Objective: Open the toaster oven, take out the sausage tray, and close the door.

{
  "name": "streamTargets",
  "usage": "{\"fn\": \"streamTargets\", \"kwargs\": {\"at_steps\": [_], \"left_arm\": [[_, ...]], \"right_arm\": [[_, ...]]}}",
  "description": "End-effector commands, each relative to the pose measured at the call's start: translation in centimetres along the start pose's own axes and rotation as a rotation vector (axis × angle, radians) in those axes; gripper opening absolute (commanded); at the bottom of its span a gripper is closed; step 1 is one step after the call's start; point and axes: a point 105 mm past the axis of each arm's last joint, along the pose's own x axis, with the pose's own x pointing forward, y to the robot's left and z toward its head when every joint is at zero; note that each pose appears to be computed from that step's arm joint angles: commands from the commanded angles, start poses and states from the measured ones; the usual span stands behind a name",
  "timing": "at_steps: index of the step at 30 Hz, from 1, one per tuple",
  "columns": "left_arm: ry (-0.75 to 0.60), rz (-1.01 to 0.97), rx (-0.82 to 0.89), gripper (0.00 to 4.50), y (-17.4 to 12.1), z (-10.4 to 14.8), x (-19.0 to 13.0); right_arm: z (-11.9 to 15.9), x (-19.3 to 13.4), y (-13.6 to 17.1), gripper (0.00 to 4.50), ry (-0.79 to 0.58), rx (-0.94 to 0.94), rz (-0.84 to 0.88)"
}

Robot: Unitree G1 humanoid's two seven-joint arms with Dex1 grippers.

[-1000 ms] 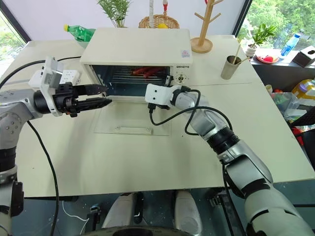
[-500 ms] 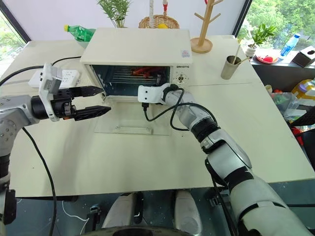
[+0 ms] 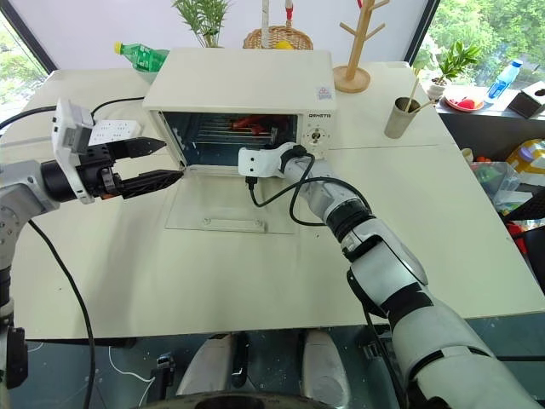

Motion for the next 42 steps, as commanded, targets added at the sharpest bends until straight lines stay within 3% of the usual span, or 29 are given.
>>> {"fn": "streamTargets", "kwargs": {"at_steps": [1,7,31,42], "left_arm": [[-0.024,0.007,0.026,4.50,0.3,0.7,0.0],[-0.029,-0.004,0.030,4.50,0.4,0.7,0.5],[-0.030,-0.009,0.036,4.50,0.7,0.6,0.8],[-0.024,-0.039,0.073,4.50,3.3,1.6,2.6]], "right_arm": [[-0.6,0.0,-1.5,3.25,0.025,-0.008,-0.062],[-1.1,0.1,-1.6,0.22,0.042,-0.024,-0.075],[-0.3,0.2,-1.8,0.22,0.002,-0.074,-0.079],[1.2,-0.7,-2.9,0.22,-0.046,-0.092,-0.113]]}}
